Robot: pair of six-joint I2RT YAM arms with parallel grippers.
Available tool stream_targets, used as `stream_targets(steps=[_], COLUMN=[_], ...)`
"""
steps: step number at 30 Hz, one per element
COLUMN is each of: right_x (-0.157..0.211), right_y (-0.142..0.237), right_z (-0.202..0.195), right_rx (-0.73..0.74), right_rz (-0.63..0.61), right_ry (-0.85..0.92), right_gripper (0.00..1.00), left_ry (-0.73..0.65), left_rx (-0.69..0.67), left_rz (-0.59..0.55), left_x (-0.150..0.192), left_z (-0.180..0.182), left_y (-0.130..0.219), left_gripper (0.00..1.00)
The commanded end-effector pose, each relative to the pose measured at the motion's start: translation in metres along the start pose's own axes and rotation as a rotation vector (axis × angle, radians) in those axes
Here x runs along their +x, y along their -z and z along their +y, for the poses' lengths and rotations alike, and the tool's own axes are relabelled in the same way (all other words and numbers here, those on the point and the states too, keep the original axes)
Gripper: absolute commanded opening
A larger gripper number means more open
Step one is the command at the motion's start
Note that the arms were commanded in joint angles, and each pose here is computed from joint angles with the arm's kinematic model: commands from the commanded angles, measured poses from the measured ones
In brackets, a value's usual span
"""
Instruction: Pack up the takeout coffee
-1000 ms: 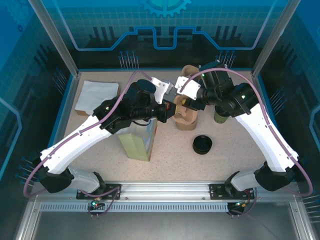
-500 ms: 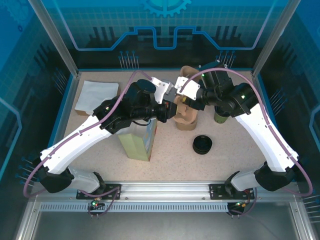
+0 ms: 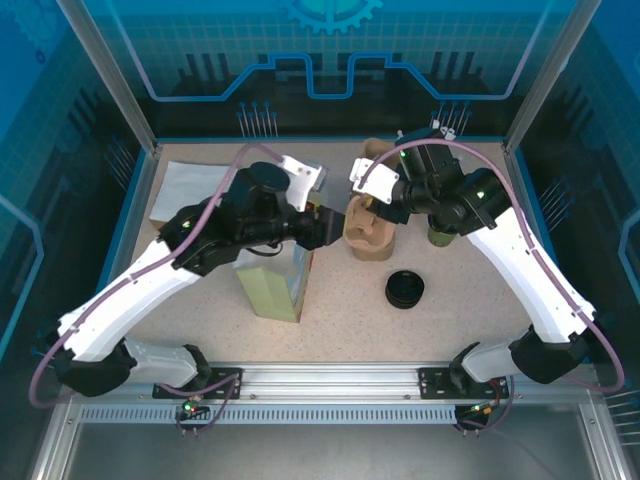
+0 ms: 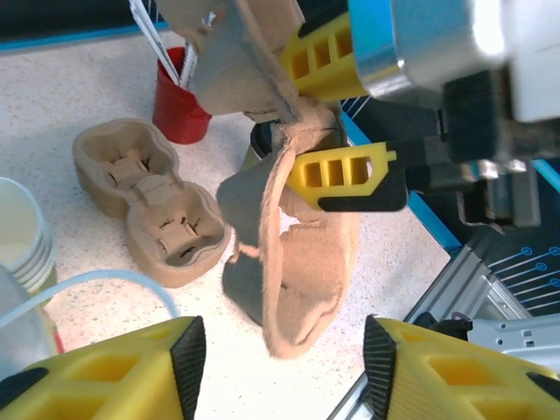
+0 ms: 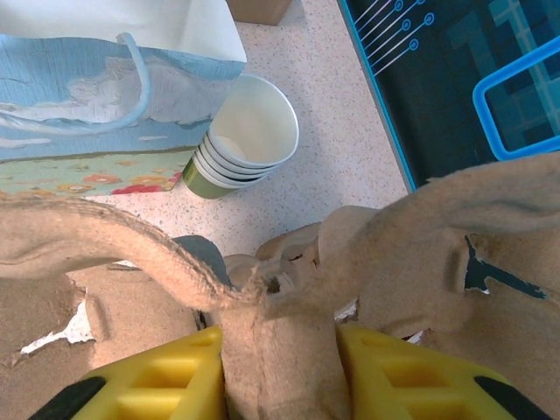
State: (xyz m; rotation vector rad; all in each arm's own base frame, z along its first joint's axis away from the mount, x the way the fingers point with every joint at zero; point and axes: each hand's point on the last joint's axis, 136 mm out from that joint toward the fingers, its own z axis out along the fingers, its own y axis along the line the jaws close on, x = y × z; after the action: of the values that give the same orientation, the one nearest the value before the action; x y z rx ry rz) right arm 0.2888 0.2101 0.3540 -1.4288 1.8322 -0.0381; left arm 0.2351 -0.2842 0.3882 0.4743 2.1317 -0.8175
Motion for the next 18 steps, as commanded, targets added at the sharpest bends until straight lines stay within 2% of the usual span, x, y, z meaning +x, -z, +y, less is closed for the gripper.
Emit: stream_targets(steps=[1,6,10,13,18], right_x=[0.000,0.005,0.009,0.011,0.013], right_y=[0.013,0.016,0.019,0.019,0.021], right_z=[-0.009,-0.009,-0.007,-0.005,-0.003], right_rx=[0.049,0.061,0.060,0.054,0.054], right_rz=[-0.031,-0.035,-0.037,-0.038,-0.043], right_ry=[-0.041,-0.058,-0.073,-0.079,-0.093], right_gripper=[0.35,0.35,0.35,0.35,0.35], left_ry=[0.022,0.126,0.216,0.249,0.275], left_rx=[-0.076,-0.182,-0.296,-0.373,-0.460], left_rz=[-0.029,-0.031,0.021,0.108,0.201], left_x=[0.001,0.013,0.030,0.048,0.068], left_z=[0.023,0.064,0.099,0.121,0.147], left_y=[0.034,0.070,0.090,0.092,0.088], left_gripper=[0.56,0.60,0.65,0.70,0.72])
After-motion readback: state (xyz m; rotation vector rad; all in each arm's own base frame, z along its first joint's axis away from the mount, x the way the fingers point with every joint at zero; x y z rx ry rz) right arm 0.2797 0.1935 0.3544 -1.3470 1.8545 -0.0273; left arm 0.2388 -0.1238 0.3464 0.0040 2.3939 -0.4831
